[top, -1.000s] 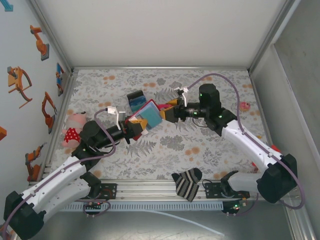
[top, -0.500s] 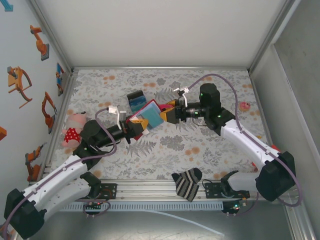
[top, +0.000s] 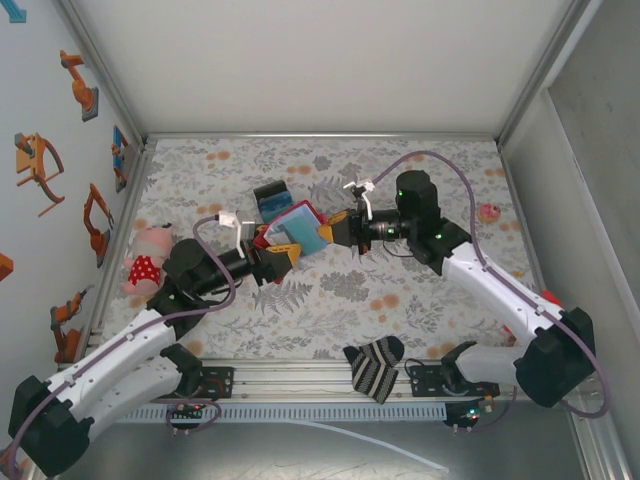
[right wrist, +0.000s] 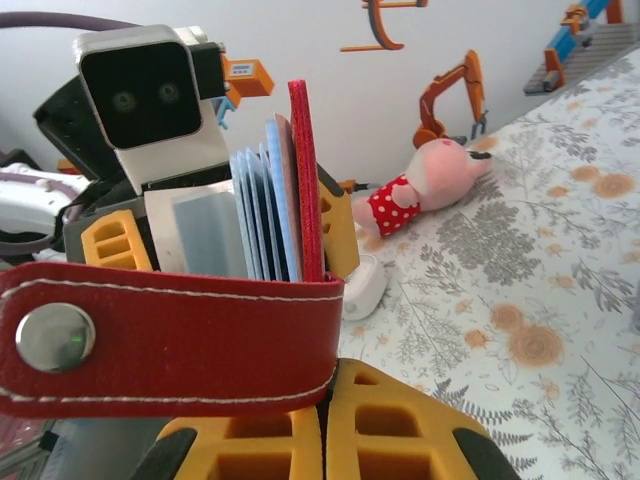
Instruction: Take the credit cards out of the card holder
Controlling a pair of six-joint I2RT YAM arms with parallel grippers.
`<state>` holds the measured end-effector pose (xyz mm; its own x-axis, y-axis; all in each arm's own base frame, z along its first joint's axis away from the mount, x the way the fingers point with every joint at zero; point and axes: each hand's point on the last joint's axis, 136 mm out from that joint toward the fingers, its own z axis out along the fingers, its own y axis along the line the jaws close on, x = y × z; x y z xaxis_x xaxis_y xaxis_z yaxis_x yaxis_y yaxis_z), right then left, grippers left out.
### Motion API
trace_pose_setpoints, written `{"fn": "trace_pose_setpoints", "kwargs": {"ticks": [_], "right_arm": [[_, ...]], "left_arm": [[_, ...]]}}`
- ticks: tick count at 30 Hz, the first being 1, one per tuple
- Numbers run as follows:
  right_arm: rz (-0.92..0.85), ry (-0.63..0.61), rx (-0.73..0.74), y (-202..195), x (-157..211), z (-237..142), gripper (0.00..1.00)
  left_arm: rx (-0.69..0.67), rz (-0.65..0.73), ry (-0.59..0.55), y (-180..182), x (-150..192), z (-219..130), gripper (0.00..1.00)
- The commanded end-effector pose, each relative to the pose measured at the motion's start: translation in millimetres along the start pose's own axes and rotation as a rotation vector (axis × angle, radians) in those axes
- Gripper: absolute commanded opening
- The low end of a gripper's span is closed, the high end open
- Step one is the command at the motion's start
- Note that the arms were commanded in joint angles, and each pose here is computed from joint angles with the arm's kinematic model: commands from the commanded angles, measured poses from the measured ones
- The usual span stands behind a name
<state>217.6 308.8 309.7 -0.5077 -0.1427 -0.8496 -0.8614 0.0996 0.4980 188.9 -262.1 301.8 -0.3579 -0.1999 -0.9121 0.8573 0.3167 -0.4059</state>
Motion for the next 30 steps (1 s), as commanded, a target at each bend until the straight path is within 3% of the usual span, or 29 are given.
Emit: {"fn": "trace_pose_setpoints", "kwargs": {"ticks": [1, 7, 12, 21, 30], "right_arm": [[-0.031, -0.039, 0.120, -4, -14, -9, 0.00], [0.005, -0.042, 0.291, -23, -16, -8, 0.00], [-0.019, 0.038, 0.467, -37, -7, 0, 0.00], [0.053, 0.177, 0.679, -62, 19, 10, 0.00], [0.043, 0.208, 0.712, -68, 18, 23, 0.00]], "left_arm": [[-0.075, -0.014, 0.007, 11, 5, -5, 0.81], [-0.195, -0.084, 0.022, 38, 22, -7, 1.00], [-0.347, -0.117, 0.034, 67, 35, -16, 0.97], [-0.720, -0.157, -0.031, 115, 44, -71, 0.97], [-0.762, -0.196, -0.066, 117, 38, -80, 0.97]]}}
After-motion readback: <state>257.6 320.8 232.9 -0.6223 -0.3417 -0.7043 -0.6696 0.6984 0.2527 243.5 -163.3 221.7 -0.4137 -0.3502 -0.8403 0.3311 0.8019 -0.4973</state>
